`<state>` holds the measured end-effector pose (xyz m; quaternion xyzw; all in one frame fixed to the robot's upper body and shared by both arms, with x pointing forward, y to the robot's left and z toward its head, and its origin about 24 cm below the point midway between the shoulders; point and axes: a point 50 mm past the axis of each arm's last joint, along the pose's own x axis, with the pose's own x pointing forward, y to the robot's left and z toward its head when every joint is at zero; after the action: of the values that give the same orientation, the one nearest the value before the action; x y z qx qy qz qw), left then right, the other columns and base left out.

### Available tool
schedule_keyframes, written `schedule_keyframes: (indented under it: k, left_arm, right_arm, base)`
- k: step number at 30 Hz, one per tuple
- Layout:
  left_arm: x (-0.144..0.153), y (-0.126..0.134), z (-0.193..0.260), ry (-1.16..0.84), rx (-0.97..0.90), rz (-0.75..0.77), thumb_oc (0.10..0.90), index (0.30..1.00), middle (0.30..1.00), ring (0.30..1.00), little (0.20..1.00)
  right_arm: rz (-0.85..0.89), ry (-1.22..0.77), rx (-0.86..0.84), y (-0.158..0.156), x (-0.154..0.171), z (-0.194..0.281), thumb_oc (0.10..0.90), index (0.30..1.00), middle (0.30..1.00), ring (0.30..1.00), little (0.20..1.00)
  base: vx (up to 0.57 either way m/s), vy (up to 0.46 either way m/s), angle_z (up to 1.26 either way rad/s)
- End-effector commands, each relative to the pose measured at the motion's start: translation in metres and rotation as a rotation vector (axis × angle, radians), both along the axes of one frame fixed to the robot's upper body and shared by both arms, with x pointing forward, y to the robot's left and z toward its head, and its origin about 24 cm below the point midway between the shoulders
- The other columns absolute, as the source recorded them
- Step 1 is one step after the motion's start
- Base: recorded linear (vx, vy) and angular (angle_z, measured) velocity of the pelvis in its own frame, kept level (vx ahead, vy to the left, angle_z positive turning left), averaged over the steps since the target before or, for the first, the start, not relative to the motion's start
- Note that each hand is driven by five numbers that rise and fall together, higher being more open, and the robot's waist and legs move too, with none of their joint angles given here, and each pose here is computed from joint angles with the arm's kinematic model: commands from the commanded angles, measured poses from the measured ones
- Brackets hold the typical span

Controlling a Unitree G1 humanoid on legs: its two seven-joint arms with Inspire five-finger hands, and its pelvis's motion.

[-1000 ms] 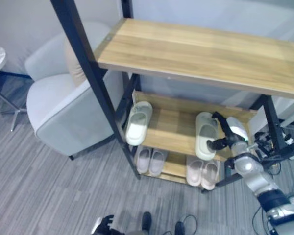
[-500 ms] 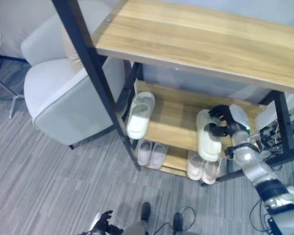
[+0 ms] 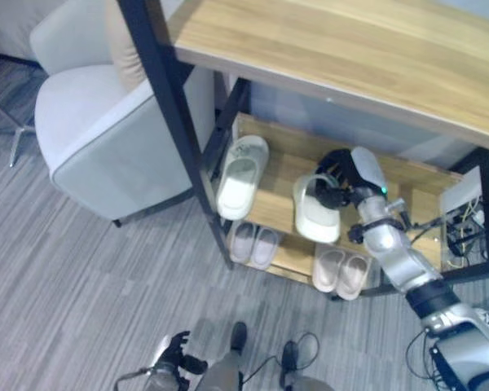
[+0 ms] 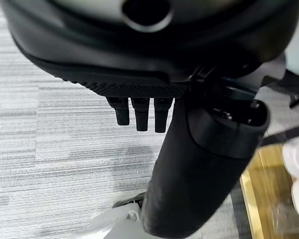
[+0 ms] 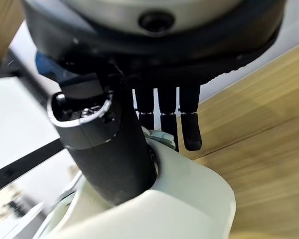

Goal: Arrange the slippers neatly on the shoe rack.

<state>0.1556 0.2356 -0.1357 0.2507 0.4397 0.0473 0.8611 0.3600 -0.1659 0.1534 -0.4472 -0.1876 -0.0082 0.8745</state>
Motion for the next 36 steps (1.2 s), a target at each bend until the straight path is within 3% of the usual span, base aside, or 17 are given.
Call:
schedule_keyframes:
  k: [1, 16, 17, 18, 36]
  left_arm:
    - [0.004, 0.018, 0.006, -0.020, 0.078, 0.002, 0.800, 0.900, 0.900, 0.900, 0.900]
    - [0.032, 0.021, 0.021, -0.114, 0.119, -0.012, 0.800, 0.900, 0.900, 0.900, 0.900]
    - [0.032, 0.020, 0.021, -0.114, 0.116, -0.008, 0.800, 0.900, 0.900, 0.900, 0.900]
    - [0.032, 0.020, 0.020, -0.113, 0.115, -0.007, 0.800, 0.900, 0.900, 0.900, 0.900]
    - [-0.006, 0.027, 0.003, 0.044, 0.089, 0.028, 0.800, 0.900, 0.900, 0.900, 0.900]
  right_arm:
    - [0.029, -0.243, 0.003, 0.015, 0.009, 0.061, 0.400, 0.300, 0.300, 0.300, 0.300]
    - [-0.098, -0.306, -0.031, 0.006, 0.029, 0.092, 0.400, 0.300, 0.300, 0.300, 0.300]
    - [-0.101, -0.298, -0.019, 0.005, 0.029, 0.089, 0.543, 0.514, 0.514, 0.514, 0.514]
    - [-0.094, -0.299, -0.003, 0.006, 0.028, 0.089, 0.800, 0.900, 0.900, 0.900, 0.900]
    - [0.062, -0.083, 0.001, 0.027, 0.022, 0.043, 0.800, 0.900, 0.900, 0.900, 0.900]
  base:
    - [-0.02, 0.032, 0.11]
    - [-0.01, 0.035, 0.08]
    - [-0.01, 0.041, 0.04]
    - [-0.02, 0.034, -0.02]
    - [0.00, -0.008, -0.02]
